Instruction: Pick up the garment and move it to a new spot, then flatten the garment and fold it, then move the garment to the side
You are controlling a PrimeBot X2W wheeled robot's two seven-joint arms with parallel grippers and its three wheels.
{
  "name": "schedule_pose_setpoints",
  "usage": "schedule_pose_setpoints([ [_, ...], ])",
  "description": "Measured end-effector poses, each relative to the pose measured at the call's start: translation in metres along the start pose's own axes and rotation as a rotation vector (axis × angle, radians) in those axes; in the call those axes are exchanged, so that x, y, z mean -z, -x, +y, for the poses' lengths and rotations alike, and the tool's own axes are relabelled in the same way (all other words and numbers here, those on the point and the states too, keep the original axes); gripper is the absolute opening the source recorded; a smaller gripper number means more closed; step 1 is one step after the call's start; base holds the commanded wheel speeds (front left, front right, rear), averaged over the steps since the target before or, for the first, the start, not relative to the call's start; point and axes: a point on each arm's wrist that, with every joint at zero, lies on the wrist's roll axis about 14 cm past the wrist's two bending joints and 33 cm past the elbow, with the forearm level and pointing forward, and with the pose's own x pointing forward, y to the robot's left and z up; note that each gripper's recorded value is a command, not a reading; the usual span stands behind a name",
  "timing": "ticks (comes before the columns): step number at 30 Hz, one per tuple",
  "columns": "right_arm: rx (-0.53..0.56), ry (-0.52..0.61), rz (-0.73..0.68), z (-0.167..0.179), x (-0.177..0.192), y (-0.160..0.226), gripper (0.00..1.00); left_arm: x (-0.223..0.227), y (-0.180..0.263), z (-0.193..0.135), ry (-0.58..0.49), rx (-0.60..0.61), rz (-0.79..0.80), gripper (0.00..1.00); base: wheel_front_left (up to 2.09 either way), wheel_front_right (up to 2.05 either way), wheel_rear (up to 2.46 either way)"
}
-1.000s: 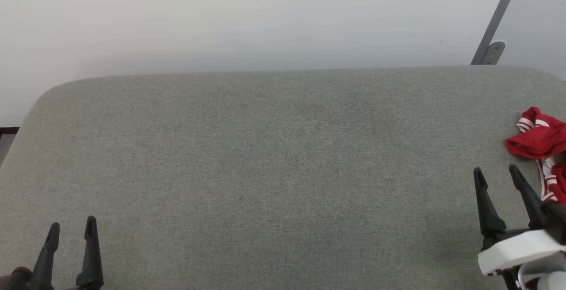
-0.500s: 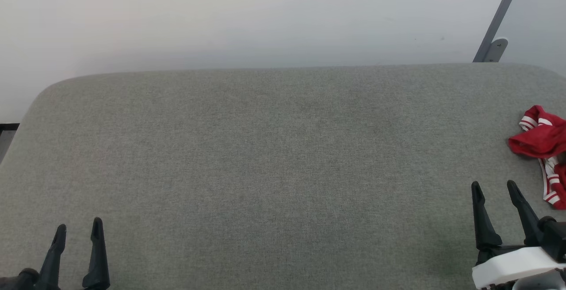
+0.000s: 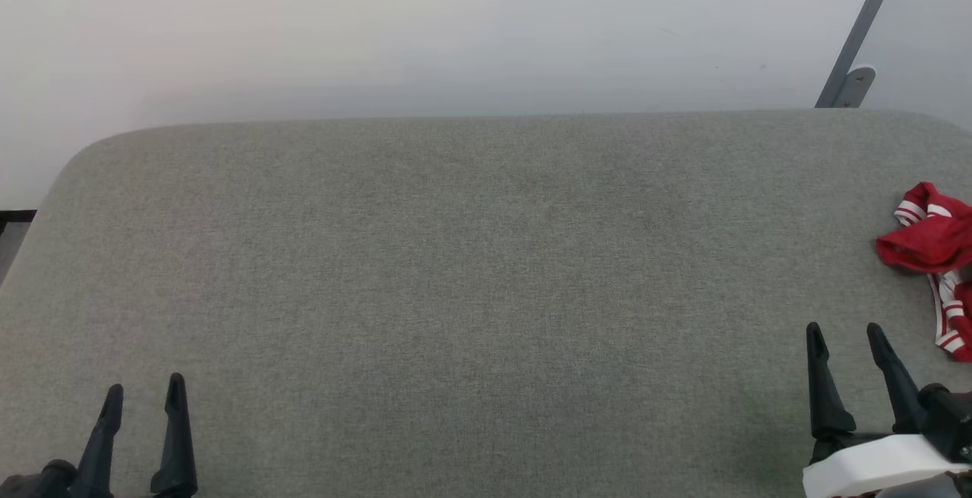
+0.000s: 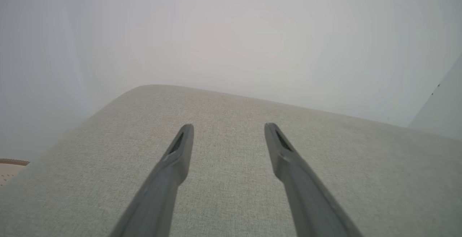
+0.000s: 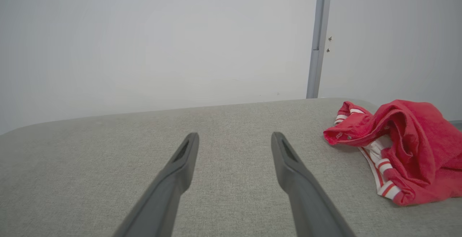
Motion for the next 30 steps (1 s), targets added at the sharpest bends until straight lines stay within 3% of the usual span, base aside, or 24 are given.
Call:
schedule_pose_setpoints([
  [4, -0.007, -0.005, 0.009, 0.003, 0.003, 0.0, 1.0, 0.0, 0.001, -0.002, -0.011, 0.007, 0.001, 1.0, 0.0, 0.0, 0.0],
  [5, -0.006, -0.008, 0.015, 0.004, 0.005, 0.0, 0.0, 0.002, 0.001, -0.001, -0.007, 0.004, 0.007, 0.0, 0.0, 0.0, 0.0],
  [12, 0.021, -0.043, 0.103, 0.002, 0.033, 0.013, 0.0, 0.029, 0.01, -0.006, 0.054, -0.023, 0.081, 0.0, 0.0, 0.0, 0.0],
  [30, 0.095, -0.37, 0.114, -0.001, 0.033, 0.006, 0.0, 0.034, -0.001, -0.008, 0.358, -0.085, 0.105, 0.0, 0.0, 0.0, 0.0],
])
